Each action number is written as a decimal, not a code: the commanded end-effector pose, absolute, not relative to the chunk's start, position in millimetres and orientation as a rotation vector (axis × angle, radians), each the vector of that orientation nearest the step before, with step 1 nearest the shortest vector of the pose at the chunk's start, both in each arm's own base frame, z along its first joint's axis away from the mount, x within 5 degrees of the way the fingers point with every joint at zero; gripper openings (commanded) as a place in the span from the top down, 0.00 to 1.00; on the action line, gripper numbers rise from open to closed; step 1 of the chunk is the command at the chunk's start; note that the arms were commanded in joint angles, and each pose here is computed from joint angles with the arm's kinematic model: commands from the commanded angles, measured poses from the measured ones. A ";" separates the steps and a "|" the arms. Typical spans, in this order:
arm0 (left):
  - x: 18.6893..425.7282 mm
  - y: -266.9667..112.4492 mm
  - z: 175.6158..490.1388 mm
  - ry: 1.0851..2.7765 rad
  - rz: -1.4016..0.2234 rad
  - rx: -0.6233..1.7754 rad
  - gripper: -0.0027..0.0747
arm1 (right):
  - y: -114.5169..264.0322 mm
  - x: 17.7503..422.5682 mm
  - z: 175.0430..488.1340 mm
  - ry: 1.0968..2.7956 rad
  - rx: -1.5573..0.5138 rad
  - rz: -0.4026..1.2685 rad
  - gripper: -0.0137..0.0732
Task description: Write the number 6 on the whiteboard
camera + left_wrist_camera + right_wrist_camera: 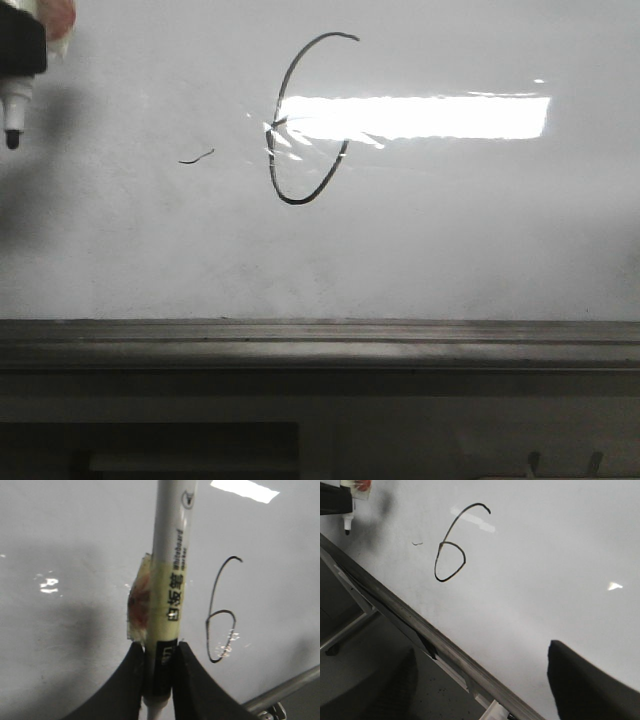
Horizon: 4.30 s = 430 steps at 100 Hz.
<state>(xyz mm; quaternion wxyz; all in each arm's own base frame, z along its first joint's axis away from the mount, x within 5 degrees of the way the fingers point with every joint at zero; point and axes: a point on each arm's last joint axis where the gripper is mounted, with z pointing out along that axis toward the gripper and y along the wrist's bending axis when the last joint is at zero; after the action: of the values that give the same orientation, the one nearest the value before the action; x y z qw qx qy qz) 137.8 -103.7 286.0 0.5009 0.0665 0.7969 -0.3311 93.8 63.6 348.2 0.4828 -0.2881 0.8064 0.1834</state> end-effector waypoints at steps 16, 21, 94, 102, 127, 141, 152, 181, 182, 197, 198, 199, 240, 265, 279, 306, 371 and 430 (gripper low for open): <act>163.6 -113.6 288.5 1.954 -0.736 0.089 0.99 | 63.3 96.3 358.1 1.896 -0.633 0.462 0.28; 167.6 -116.4 286.9 1.968 -0.727 0.095 0.99 | 63.3 96.3 358.1 1.896 -0.633 0.462 0.28; 175.5 -121.4 284.1 1.975 -0.664 0.167 0.99 | 63.2 96.4 358.1 1.896 -0.634 0.460 0.28; 175.5 -121.5 284.1 1.974 -0.660 0.172 0.96 | 63.2 96.4 358.1 1.896 -0.634 0.460 0.28; 174.9 -122.2 283.7 1.979 -0.669 0.180 0.57 | 62.8 96.6 357.8 1.897 -0.638 0.451 0.28; 171.6 -120.1 288.6 1.956 -0.680 0.179 0.36 | 62.8 96.3 357.3 1.902 -0.643 0.450 0.28; 166.6 -115.8 296.8 1.912 -0.679 0.187 0.29 | 62.2 96.5 356.9 1.903 -0.648 0.437 0.28; 137.5 -97.5 329.5 1.723 -0.695 0.259 0.28 | 62.2 96.6 356.9 1.903 -0.648 0.435 0.28; 135.7 -96.3 331.2 1.710 -0.692 0.264 0.28 | 62.2 96.6 356.9 1.903 -0.648 0.435 0.28; 114.3 -86.0 345.3 1.600 -0.664 0.375 0.30 | 63.2 95.9 358.5 1.893 -0.631 0.465 0.28; 113.0 -85.8 345.6 1.596 -0.660 0.389 0.30 | 63.5 95.8 358.7 1.892 -0.628 0.472 0.28; 111.0 -84.7 346.7 1.587 -0.659 0.395 0.30 | 63.6 95.9 359.0 1.890 -0.624 0.475 0.29; 62.4 -65.7 349.2 1.456 -0.637 0.624 0.99 | 40.2 54.4 351.5 1.557 -0.417 0.458 0.92; 37.3 -39.3 323.0 1.327 -0.625 0.495 0.99 | 23.8 20.7 307.8 1.393 -0.357 0.420 0.92; 26.2 -29.8 303.8 1.278 -0.642 0.453 0.99 | 23.0 19.2 288.0 1.396 -0.356 0.417 0.92; 23.5 -28.0 286.5 1.281 -0.669 0.433 0.99 | 24.5 23.7 278.3 1.432 -0.361 0.415 0.92; 23.6 -27.8 286.4 1.285 -0.693 0.411 0.99 | 24.5 23.7 278.3 1.432 -0.361 0.415 0.92; 23.8 -27.9 286.0 1.286 -0.693 0.411 0.99 | 24.5 23.7 278.3 1.432 -0.361 0.415 0.92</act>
<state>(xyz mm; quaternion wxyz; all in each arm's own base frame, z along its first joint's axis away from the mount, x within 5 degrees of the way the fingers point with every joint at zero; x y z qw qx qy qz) 23.7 -32.1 275.8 0.7090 0.2135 0.5960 -0.3106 26.8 29.2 263.7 0.6807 -0.1841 0.6816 0.1950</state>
